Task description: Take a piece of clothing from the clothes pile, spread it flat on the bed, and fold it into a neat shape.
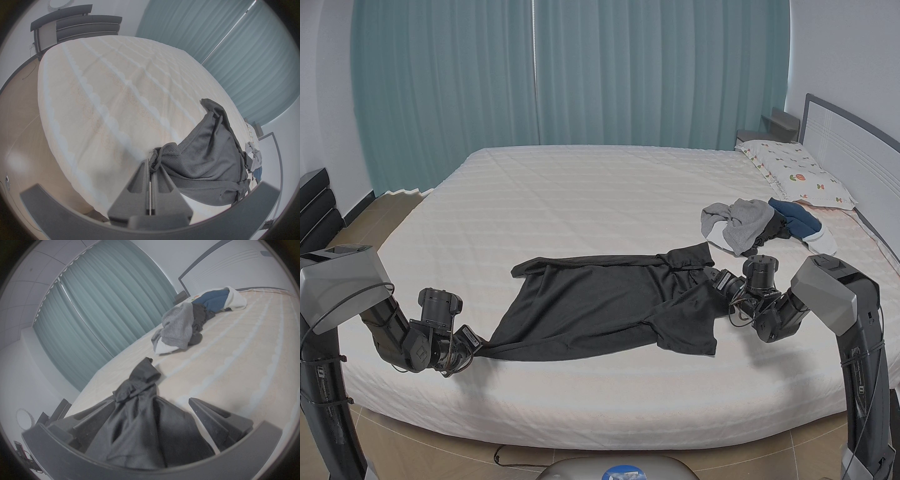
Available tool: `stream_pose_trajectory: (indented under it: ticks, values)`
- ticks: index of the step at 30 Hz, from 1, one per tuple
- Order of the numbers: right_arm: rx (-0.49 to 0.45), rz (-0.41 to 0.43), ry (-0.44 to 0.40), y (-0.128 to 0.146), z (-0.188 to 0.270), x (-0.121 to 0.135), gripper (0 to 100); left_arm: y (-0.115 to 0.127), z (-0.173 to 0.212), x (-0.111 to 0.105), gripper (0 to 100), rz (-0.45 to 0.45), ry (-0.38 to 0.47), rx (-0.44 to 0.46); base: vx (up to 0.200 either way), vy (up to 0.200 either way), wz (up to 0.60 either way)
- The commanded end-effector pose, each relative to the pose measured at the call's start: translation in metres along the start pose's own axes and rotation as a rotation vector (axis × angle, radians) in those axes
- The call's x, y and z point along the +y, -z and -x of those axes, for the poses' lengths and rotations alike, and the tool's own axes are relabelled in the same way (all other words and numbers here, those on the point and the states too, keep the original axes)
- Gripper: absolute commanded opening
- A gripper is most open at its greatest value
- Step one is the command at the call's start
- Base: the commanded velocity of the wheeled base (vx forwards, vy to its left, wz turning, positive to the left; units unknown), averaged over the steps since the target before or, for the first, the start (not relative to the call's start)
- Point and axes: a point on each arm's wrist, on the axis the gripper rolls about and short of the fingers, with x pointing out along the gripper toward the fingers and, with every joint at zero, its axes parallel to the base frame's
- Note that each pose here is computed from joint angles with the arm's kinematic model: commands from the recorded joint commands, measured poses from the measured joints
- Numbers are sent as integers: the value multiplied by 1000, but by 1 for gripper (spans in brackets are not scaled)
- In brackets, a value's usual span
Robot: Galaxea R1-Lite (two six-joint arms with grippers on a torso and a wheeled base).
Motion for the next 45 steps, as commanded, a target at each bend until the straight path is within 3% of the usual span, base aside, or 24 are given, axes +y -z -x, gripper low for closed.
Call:
stream_pose_trajectory:
  ticks: [1,2,5,7,11,14,28,39,40,45]
  values:
    - [13,2,8,-14,17,-1,100,1,-1,1,0,0,-6,4,0,0,0]
    - [49,-6,-23,-31,38,-5,100,2,0,1,0,-3,-5,6,0,0,0]
    - [59,-9,-19,-34,46,-8,100,2,0,1,0,-3,-5,6,0,0,0]
    - [100,-9,-4,-31,61,-11,100,3,0,2,0,-3,-8,8,0,0,0]
    - [287,-16,-53,-12,103,-14,100,3,0,2,0,-3,-10,10,0,0,0]
    - [344,-18,-93,-1,119,-10,100,4,0,3,0,-5,-12,13,0,0,0]
    - [462,17,-138,46,127,7,100,6,2,4,0,-10,-11,23,0,0,0]
    - [485,18,-117,58,120,1,100,6,2,4,0,-10,-11,23,0,0,0]
    - [487,17,-104,61,116,-5,0,6,1,4,0,-10,-12,26,0,0,0]
    - [466,8,-76,47,122,-13,0,8,2,7,0,-16,-22,33,0,0,0]
